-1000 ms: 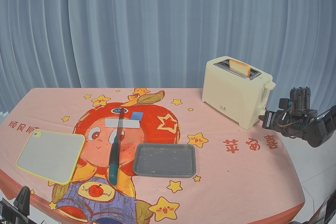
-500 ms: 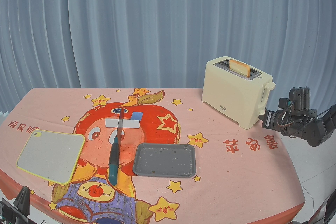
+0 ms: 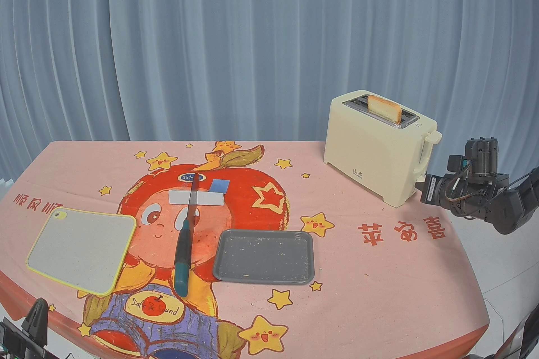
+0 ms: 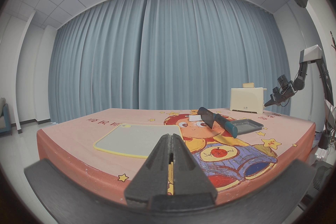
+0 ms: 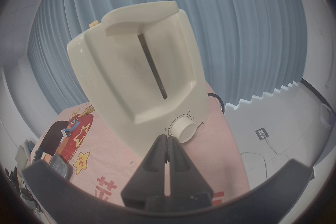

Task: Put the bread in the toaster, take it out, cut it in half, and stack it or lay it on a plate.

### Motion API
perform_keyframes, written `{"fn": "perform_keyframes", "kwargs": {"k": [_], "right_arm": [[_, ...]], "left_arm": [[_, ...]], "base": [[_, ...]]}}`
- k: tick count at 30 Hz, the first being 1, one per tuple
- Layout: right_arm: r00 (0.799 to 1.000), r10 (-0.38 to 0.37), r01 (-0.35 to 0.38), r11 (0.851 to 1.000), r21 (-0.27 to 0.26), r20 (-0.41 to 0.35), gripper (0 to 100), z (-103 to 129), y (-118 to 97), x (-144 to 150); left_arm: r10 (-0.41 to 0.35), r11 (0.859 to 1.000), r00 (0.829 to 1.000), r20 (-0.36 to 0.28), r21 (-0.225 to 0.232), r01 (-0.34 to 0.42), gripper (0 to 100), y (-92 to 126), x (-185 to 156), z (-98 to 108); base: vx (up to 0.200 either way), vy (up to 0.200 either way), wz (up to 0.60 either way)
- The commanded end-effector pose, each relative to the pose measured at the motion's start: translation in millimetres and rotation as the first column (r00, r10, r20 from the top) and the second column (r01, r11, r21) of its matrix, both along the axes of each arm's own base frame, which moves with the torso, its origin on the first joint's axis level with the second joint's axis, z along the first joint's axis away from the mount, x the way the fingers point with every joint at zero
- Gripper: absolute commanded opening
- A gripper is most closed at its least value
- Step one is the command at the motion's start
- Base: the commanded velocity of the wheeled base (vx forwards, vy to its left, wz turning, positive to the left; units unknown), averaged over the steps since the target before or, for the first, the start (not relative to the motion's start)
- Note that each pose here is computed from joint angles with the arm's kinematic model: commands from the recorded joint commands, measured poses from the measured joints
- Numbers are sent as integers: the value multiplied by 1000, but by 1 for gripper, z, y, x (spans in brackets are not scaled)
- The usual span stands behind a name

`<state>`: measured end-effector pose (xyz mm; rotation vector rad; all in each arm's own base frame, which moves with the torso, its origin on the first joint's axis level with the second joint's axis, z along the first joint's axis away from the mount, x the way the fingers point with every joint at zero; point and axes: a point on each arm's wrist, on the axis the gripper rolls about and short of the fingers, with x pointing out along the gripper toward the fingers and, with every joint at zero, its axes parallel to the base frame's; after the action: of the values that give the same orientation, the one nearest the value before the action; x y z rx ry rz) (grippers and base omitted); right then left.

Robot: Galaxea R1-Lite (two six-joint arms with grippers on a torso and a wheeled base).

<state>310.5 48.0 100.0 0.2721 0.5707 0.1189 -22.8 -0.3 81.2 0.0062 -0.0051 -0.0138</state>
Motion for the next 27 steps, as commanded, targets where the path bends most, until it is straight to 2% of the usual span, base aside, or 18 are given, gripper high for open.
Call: {"fn": "perform_keyframes", "kwargs": {"k": [1, 19, 25, 26, 27], "right_arm": [[1000, 3, -3, 1000, -1, -5, 0, -1, 1, -1], [999, -10, 9, 1000, -20, -46, 0, -15, 2, 4], [1000, -13, 13, 1000, -21, -22, 0, -12, 3, 4], [1000, -12, 12, 1000, -16, 18, 0, -10, 4, 5], [1000, -12, 12, 1000, -16, 18, 0, -10, 4, 5]], "left_arm": [[0, 1000, 1000, -8, 0, 0, 0, 0, 1, -5], [0, 1000, 1000, -8, 0, 0, 0, 0, 1, -5], [0, 1000, 1000, -8, 0, 0, 0, 0, 1, -5], [0, 1000, 1000, -8, 0, 0, 0, 0, 1, -5], [0, 1000, 1000, -8, 0, 0, 0, 0, 1, -5]], "base": [[0, 0, 0], [0, 0, 0], [0, 0, 0], [0, 0, 0], [0, 0, 0]]}}
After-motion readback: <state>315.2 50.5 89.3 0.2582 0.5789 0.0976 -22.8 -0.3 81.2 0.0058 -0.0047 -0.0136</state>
